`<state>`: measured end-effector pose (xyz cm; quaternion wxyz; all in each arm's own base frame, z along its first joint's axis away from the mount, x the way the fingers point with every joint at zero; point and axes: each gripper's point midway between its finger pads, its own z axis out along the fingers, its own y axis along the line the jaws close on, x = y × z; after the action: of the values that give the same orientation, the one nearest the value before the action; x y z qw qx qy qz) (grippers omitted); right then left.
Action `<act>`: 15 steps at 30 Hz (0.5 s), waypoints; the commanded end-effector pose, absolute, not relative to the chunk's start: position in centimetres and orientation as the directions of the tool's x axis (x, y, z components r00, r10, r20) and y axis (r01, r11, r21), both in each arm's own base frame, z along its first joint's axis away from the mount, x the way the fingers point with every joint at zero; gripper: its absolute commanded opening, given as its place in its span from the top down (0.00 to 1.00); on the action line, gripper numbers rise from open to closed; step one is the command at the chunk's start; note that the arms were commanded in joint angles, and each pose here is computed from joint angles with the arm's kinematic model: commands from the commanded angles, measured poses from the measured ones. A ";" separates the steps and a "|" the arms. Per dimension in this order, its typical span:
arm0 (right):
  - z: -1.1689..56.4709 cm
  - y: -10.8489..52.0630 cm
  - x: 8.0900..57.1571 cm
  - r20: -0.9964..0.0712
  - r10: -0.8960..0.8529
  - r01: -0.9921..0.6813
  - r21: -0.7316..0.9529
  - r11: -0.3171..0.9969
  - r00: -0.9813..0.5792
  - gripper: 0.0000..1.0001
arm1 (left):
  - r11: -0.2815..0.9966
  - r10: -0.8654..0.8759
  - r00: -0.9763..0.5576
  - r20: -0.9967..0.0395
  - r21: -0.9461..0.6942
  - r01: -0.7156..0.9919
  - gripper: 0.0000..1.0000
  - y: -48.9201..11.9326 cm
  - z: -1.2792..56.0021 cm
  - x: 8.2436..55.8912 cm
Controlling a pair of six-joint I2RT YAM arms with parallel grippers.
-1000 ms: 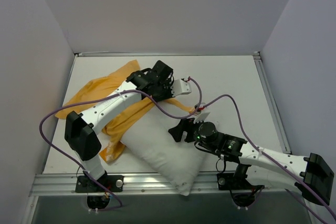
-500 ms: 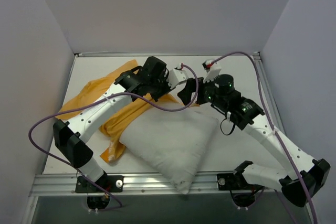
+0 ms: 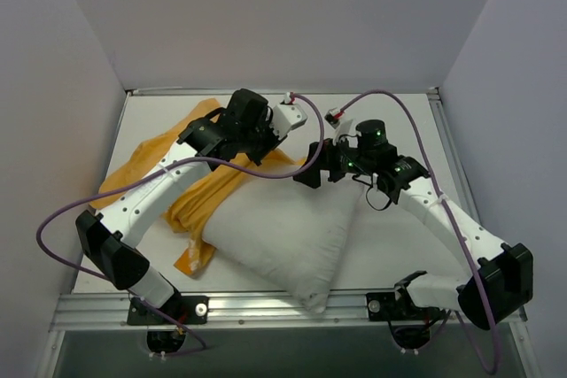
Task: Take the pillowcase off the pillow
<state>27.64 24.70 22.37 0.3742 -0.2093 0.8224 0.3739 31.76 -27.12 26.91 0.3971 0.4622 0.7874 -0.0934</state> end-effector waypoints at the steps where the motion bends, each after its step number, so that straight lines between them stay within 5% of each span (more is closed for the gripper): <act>1: 23.2 26.3 26.3 -0.790 -0.066 -0.682 0.480 0.551 -0.609 0.00 | 0.619 0.523 -0.145 -0.840 0.257 0.742 0.98 -27.9 33.6 33.5; 6: 16.3 26.3 27.8 -0.755 -0.195 -0.591 0.296 0.750 -0.626 0.00 | 0.620 0.522 -0.150 -0.840 0.252 0.743 0.98 -27.9 33.6 33.4; 13: 11.2 28.3 28.1 -0.713 -0.289 -0.592 0.215 0.777 -0.639 0.00 | 0.623 0.506 -0.167 -0.846 0.225 0.749 0.98 -28.4 33.1 33.5; 14: 10.1 28.4 27.6 -0.700 -0.302 -0.595 0.216 0.774 -0.647 0.03 | 0.625 0.501 -0.170 -0.849 0.219 0.749 0.98 -28.4 33.1 33.7; 15: 9.1 28.6 27.3 -0.686 -0.312 -0.600 0.225 0.768 -0.657 0.20 | 0.632 0.494 -0.183 -0.850 0.207 0.747 0.98 -28.6 32.8 34.0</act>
<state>28.09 29.47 13.39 0.3542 -0.2496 0.8600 0.2695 31.94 -27.05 26.89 0.3975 0.4479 0.7950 -0.0970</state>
